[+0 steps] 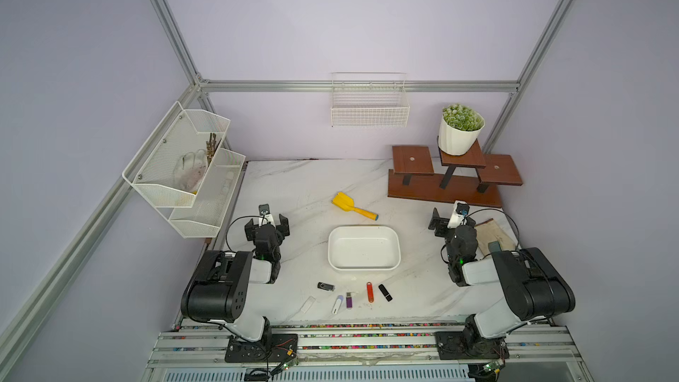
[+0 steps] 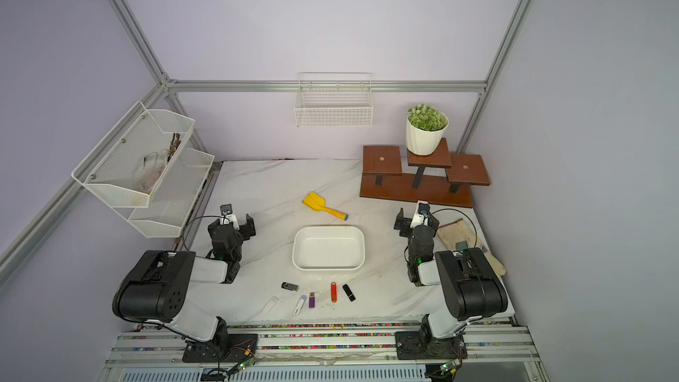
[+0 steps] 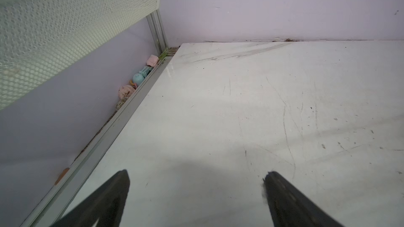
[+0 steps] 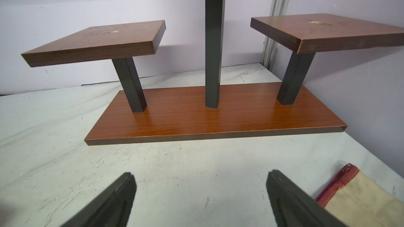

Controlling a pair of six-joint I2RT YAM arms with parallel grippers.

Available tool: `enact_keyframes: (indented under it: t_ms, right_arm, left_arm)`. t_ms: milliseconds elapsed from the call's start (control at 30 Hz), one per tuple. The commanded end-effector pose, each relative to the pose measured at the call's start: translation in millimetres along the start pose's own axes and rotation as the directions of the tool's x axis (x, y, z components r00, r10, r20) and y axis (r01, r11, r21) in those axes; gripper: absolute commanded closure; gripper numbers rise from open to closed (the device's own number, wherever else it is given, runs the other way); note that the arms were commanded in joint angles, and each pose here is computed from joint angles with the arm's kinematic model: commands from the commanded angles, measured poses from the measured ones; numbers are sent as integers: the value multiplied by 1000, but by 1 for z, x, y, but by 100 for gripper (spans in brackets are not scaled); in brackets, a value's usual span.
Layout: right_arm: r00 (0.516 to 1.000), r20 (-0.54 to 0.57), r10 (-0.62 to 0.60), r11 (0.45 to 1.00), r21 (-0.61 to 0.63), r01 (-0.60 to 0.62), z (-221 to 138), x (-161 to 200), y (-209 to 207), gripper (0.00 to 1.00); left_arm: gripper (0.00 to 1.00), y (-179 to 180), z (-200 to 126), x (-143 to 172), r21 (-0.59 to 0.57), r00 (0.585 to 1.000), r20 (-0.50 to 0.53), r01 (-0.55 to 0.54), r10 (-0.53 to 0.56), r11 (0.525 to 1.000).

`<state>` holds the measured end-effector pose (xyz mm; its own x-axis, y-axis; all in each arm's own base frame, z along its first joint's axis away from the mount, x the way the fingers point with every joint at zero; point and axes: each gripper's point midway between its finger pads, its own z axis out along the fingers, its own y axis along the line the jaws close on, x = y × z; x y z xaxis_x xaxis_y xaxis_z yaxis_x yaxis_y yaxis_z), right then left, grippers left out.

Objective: Put the usb flash drive into the storage box
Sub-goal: Pick up the USB flash from the center of the board.

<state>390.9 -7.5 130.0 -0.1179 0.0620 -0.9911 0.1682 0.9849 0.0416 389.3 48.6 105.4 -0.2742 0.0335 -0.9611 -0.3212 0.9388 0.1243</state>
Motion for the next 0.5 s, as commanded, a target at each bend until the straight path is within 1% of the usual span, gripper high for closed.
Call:
enact_keyframes:
  t_ms: [0, 467]
  right_arm:
    - [1000, 17, -10, 1000, -6, 10, -1, -2, 2, 1]
    - [1000, 18, -9, 1000, -5, 9, -1, -3, 2, 1]
  left_arm:
    - [0, 1, 2, -12, 0, 999, 34, 33, -33, 999]
    - [0, 2, 2, -12, 0, 999, 33, 32, -32, 999]
